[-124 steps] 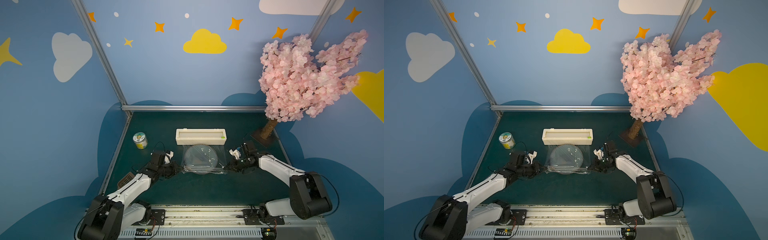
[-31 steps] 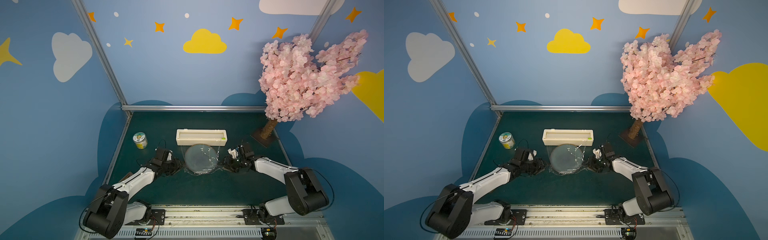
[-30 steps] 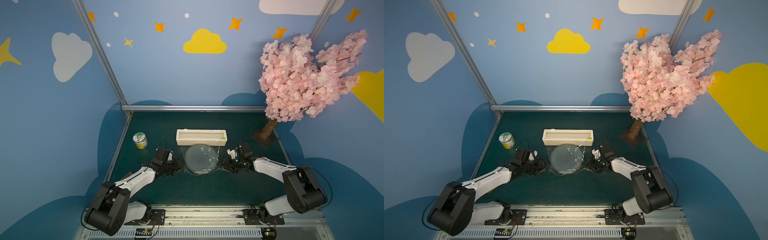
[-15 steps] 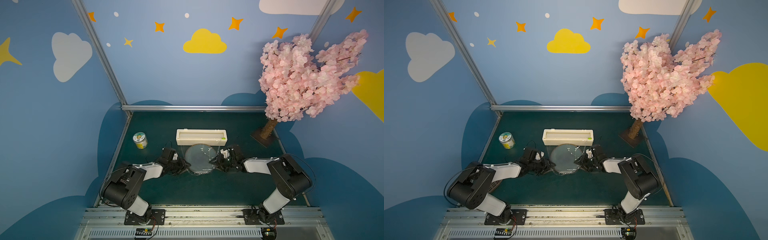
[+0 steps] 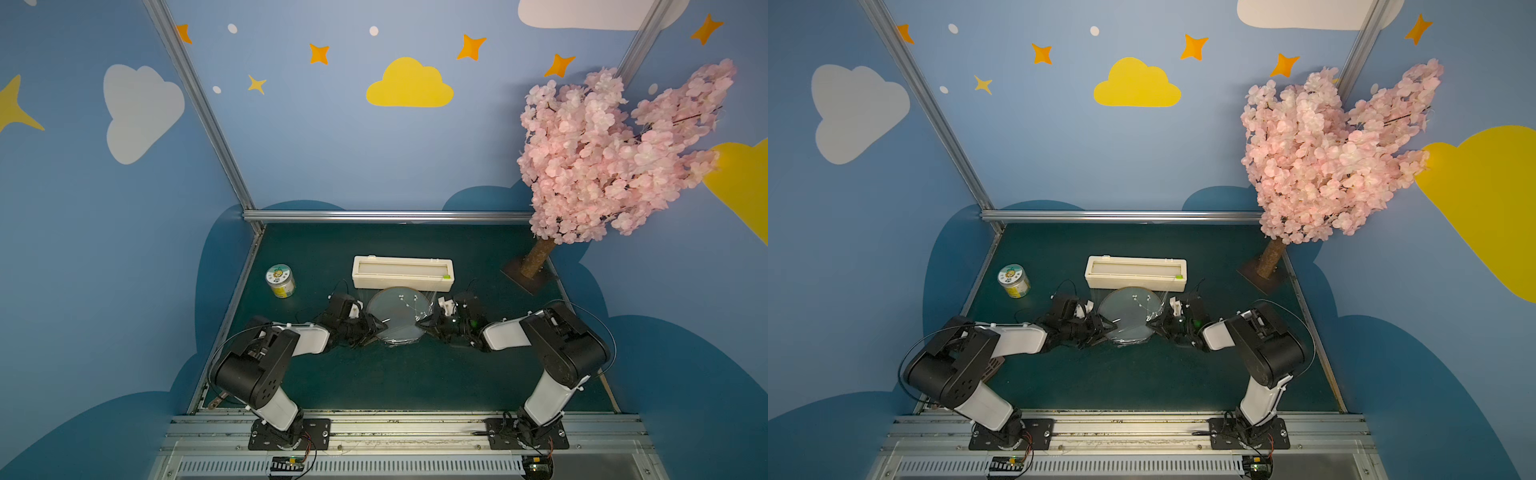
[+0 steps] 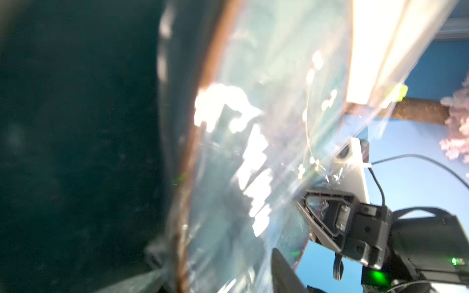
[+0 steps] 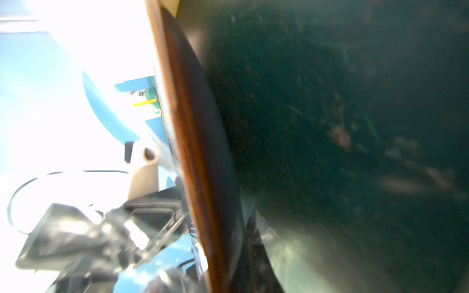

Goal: Wrap the plate with plastic wrap
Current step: Pick up the plate at the center of the board.

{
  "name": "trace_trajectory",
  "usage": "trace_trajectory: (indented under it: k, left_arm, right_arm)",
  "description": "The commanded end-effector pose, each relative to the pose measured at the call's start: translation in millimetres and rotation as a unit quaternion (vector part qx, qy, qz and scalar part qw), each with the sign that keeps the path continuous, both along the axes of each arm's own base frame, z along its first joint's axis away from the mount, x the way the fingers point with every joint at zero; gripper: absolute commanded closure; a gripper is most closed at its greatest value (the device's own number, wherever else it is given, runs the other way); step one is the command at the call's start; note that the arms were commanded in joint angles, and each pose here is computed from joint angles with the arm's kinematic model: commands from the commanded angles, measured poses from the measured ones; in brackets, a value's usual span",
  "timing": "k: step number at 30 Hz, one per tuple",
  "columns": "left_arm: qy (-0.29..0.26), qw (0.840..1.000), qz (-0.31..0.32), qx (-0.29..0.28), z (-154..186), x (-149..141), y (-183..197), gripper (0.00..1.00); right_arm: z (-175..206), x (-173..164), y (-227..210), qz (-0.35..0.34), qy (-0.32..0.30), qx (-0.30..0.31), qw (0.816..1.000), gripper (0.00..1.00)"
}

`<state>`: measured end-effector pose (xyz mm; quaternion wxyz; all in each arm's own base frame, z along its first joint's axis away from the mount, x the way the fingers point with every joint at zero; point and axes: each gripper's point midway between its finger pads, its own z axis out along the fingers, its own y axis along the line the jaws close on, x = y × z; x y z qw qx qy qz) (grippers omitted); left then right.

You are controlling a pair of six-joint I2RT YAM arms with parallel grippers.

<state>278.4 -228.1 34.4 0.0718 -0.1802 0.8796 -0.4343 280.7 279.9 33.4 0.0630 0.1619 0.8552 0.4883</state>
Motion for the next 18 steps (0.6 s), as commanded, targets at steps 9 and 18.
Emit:
trace_trajectory:
  k: [9, 18]
  left_arm:
    - [-0.017, 1.0, 0.017, 0.004, 33, -9, 13, 0.37]
    - [-0.013, 1.0, 0.019, -0.01, 31, -2, 7, 0.44]
  right_arm:
    - [53, 18, 2, -0.025, -0.052, 0.052, 0.997, 0.97]
    - [81, 23, 9, -0.031, -0.083, 0.101, 0.991, 0.97]
